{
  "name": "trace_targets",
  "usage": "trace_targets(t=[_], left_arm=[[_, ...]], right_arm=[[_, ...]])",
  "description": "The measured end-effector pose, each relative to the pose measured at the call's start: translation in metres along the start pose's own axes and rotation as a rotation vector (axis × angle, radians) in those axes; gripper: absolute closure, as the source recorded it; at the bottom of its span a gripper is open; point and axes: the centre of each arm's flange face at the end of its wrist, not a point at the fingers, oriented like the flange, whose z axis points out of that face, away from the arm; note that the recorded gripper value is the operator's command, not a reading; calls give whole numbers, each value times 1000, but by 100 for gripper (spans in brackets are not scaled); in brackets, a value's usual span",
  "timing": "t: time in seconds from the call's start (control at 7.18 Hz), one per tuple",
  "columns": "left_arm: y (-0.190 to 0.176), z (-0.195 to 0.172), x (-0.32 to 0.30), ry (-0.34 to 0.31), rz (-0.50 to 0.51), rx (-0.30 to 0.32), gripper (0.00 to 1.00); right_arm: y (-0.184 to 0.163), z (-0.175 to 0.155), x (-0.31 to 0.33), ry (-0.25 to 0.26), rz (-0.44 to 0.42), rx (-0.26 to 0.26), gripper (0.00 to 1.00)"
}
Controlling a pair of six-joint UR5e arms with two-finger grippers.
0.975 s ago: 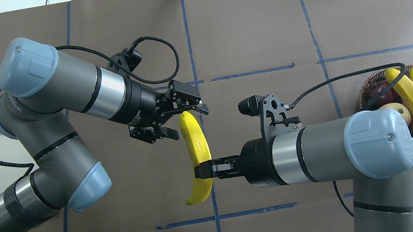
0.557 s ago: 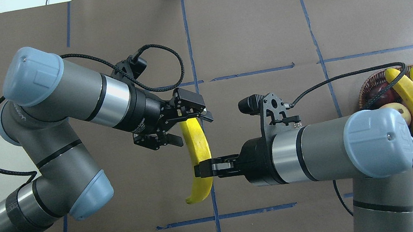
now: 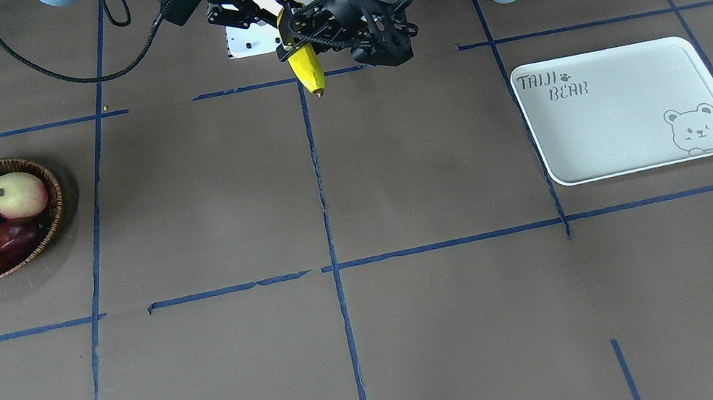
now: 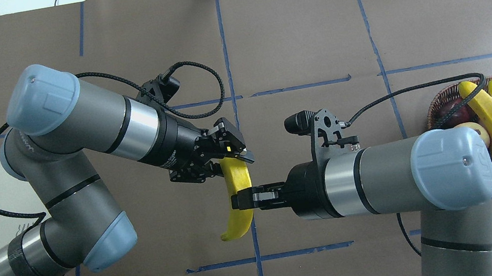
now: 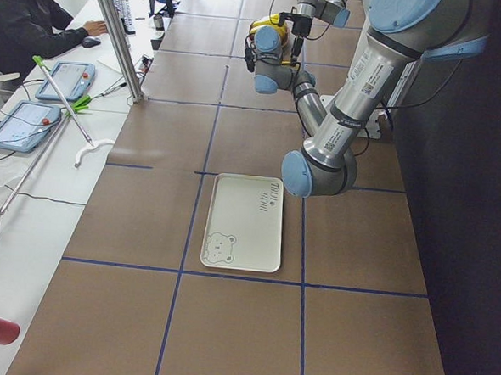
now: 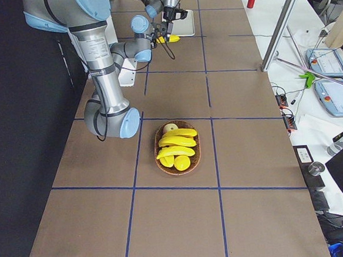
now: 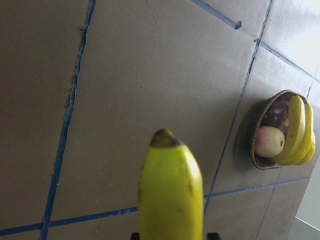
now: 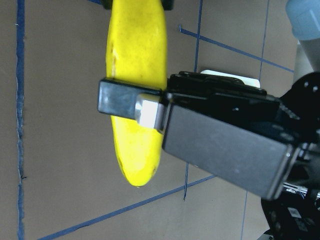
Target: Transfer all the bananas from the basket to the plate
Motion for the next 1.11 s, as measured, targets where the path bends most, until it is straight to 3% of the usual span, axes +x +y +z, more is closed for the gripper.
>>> trace_targets(t=[0.42,0.7,0.97,1.11], left_arm=[[-1,-5,-7,-7,-21,1,100],[-35,-27,-31,-36,-75,72,100],[-101,-82,-90,-139,-43,209,100],[-130,-116,-145,-242,14,260,100]], right_arm=[[-9,-5,-3,-4,1,15,0],[-19,-11,2,18,6,19,0],[-66,-38,19,144,57,-11,0],[-94,-58,33,214,96,-14,0]])
